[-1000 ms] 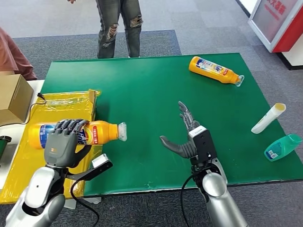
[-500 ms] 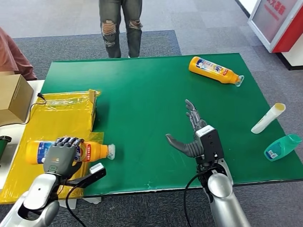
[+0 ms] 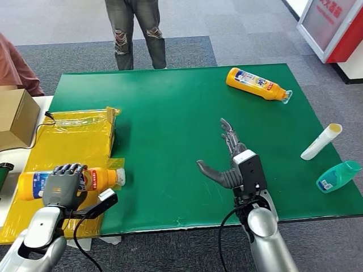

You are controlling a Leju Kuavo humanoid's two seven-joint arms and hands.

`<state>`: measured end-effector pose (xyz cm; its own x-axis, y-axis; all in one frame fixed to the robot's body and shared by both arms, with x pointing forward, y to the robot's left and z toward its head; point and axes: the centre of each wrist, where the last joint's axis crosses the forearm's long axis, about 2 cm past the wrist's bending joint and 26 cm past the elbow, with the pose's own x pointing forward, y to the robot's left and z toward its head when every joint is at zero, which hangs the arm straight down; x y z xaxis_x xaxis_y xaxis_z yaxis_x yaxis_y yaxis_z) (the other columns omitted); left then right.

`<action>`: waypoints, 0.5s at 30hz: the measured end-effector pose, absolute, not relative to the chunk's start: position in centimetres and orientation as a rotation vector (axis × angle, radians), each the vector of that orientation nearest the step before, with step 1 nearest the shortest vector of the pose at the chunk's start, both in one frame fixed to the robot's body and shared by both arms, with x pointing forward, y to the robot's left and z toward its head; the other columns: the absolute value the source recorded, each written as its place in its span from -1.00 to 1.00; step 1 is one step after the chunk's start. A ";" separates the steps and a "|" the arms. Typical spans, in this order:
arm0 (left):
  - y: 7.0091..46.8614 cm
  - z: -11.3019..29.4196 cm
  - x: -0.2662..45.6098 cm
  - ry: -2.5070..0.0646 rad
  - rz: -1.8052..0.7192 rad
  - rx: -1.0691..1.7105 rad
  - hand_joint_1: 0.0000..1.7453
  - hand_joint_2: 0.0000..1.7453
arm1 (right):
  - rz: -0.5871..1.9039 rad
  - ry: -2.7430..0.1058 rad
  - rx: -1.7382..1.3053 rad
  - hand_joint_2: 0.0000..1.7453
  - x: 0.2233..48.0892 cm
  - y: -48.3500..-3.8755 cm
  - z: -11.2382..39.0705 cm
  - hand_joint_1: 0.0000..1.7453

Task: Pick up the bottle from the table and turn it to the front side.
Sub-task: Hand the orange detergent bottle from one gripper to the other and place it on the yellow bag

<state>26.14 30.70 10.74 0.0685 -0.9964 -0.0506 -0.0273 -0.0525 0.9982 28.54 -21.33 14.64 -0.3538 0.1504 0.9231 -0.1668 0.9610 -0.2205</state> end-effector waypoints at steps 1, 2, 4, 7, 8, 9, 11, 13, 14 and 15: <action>30.8 10.8 26.3 -1.159 -1.169 1.306 1.00 1.00 | 0.327 -1.904 0.014 1.00 28.5 -21.3 14.7 -1.00; 31.0 10.8 26.5 -1.163 -1.156 1.312 1.00 1.00 | 0.326 -1.904 0.015 1.00 28.6 -21.2 14.7 -1.00; 31.2 10.9 26.9 -1.171 -1.133 1.317 1.00 1.00 | 0.325 -1.906 0.019 1.00 28.6 -21.0 14.8 -1.00; 31.4 10.8 27.3 -1.188 -1.103 1.304 1.00 1.00 | 0.326 -1.908 0.025 1.00 28.7 -20.8 15.0 -1.00; 31.4 10.8 27.3 -1.193 -1.096 1.298 1.00 1.00 | 0.327 -1.909 0.027 1.00 28.7 -20.8 15.0 -1.00; 31.4 10.7 27.4 -1.196 -1.092 1.293 1.00 1.00 | 0.328 -1.910 0.029 1.00 28.7 -20.7 15.0 -1.00; 31.3 10.7 27.5 -1.199 -1.086 1.288 1.00 1.00 | 0.332 -1.912 0.035 1.00 28.7 -20.5 15.1 -1.00; 31.1 10.7 27.7 -1.202 -1.080 1.284 1.00 1.00 | 0.337 -1.915 0.039 1.00 28.7 -20.3 15.2 -1.00; 31.0 10.8 27.8 -1.204 -1.077 1.282 1.00 1.00 | 0.339 -1.917 0.041 1.00 28.7 -20.3 15.3 -1.00; 30.8 10.8 27.9 -1.207 -1.074 1.279 1.00 1.00 | 0.341 -1.918 0.042 1.00 28.7 -20.2 15.3 -1.00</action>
<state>27.86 30.85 10.81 0.0960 -0.9945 0.0408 -0.0746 0.0337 0.9966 28.71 -20.23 15.33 -0.3684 0.1336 0.9200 -0.1912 0.9576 -0.2157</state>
